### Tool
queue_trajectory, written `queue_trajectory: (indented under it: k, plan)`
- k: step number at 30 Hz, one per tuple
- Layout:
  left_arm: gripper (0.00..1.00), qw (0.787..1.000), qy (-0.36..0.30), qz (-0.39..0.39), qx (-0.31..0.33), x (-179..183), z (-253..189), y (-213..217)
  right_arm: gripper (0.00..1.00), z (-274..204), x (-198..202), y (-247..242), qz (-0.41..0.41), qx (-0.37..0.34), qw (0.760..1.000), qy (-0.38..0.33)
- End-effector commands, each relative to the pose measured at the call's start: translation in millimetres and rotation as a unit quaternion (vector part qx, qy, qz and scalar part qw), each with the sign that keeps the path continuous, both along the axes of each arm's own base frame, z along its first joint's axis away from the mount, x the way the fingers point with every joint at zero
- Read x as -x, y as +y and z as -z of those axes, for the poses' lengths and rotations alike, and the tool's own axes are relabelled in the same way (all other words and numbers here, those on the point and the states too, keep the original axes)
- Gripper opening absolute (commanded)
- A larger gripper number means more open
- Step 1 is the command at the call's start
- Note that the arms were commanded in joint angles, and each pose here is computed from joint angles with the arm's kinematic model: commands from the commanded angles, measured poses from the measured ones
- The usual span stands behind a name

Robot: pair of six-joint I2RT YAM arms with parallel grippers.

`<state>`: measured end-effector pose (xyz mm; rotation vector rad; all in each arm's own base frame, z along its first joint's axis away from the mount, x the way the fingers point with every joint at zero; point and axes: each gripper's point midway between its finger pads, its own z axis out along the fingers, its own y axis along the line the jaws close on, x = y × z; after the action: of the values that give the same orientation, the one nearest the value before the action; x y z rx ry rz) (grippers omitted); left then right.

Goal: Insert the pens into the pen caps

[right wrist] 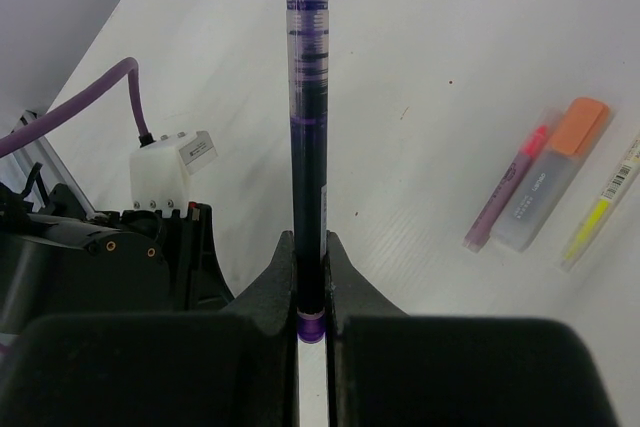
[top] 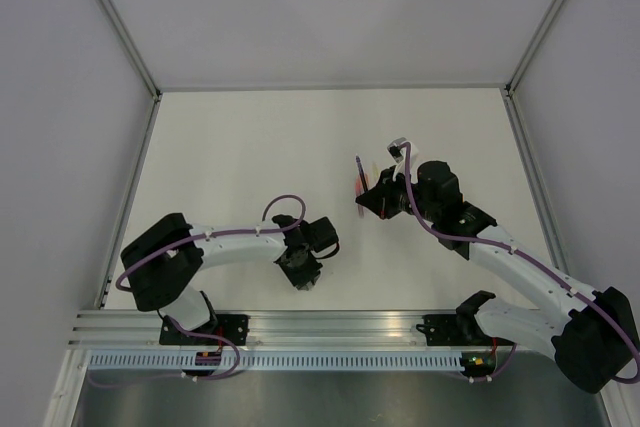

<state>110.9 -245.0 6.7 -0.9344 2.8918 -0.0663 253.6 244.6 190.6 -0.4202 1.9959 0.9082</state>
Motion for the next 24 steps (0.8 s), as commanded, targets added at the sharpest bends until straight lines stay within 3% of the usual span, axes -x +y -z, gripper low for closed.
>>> queue_trajectory:
  k: [1, 7, 16, 20, 23, 24]
  plan:
    - [0.27, 0.995, -0.008, 0.008, -0.101, -0.1, 28.9, 44.2, 0.0, -8.7, -3.9, 0.0, 0.003, -0.006, 1.0, -0.023]
    - [0.03, 0.995, -0.016, 0.015, -0.094, -2.5, 24.7, 42.8, 0.0, -7.0, -3.8, 3.3, -0.005, -0.007, 1.0, -0.018]
    - [0.02, 0.994, -0.072, 0.018, -0.079, -17.4, -9.6, 45.6, 0.0, 1.5, -0.6, 10.6, -0.026, -0.009, 1.0, -0.002]
    - [0.02, 0.987, -0.155, 0.023, -0.017, -39.1, -53.5, 35.0, 0.0, 2.1, 7.0, 21.0, -0.062, -0.024, 0.998, 0.005]
    - [0.02, 0.966, -0.255, 0.035, 0.036, -66.9, -96.7, 23.2, 0.0, -1.4, 18.9, 32.6, -0.11, -0.05, 0.993, 0.008]
    - [0.02, 0.948, -0.309, 0.044, 0.057, -77.0, -124.6, 25.3, 0.0, -8.0, 23.0, 38.4, -0.127, -0.071, 0.989, 0.008]
